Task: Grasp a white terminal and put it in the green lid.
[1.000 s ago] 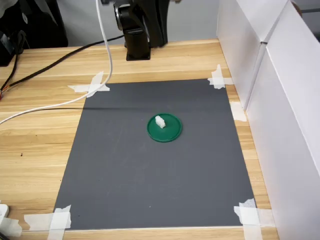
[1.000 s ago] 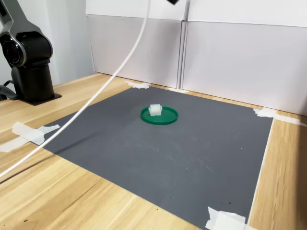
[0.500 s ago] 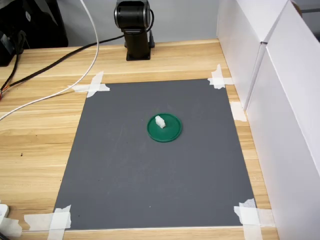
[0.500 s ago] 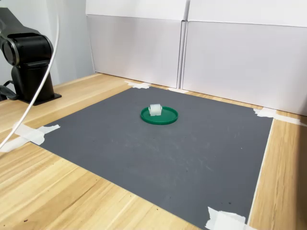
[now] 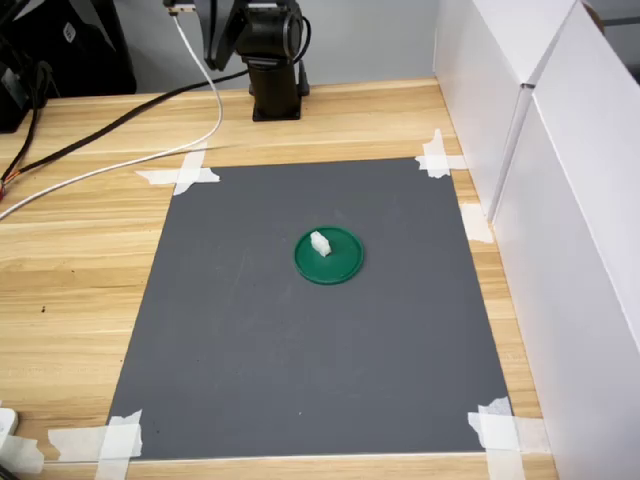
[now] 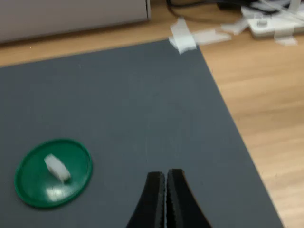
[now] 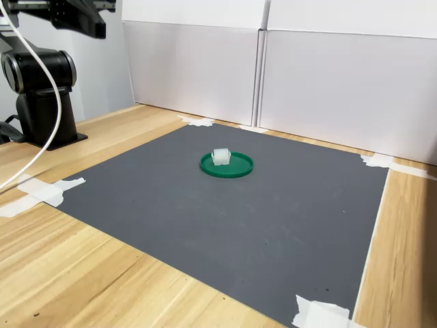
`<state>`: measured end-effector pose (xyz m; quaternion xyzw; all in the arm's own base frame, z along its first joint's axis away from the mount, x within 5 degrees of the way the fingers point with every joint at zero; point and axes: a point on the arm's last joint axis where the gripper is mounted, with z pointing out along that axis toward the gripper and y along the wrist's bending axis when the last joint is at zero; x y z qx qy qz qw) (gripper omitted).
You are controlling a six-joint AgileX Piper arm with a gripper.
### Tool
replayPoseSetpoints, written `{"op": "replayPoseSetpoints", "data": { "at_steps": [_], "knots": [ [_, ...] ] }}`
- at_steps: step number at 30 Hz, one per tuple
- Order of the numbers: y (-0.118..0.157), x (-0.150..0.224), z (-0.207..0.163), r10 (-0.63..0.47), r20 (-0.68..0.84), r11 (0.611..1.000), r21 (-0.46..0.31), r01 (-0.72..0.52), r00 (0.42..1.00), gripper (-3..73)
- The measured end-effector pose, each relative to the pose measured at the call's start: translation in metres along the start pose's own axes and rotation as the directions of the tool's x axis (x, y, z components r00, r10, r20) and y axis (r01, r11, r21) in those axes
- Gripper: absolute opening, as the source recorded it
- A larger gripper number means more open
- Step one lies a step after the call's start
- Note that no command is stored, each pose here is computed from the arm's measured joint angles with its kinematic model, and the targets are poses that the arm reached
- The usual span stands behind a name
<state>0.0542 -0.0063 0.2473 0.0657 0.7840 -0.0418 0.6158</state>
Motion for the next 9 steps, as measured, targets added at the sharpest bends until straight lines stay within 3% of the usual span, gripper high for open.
{"op": "replayPoseSetpoints", "data": {
  "at_steps": [9],
  "knots": [
    [0.000, 0.019, -0.004, -0.002, 0.016, 1.000, -0.003, 0.002, 1.000, -1.6]
  ]
}}
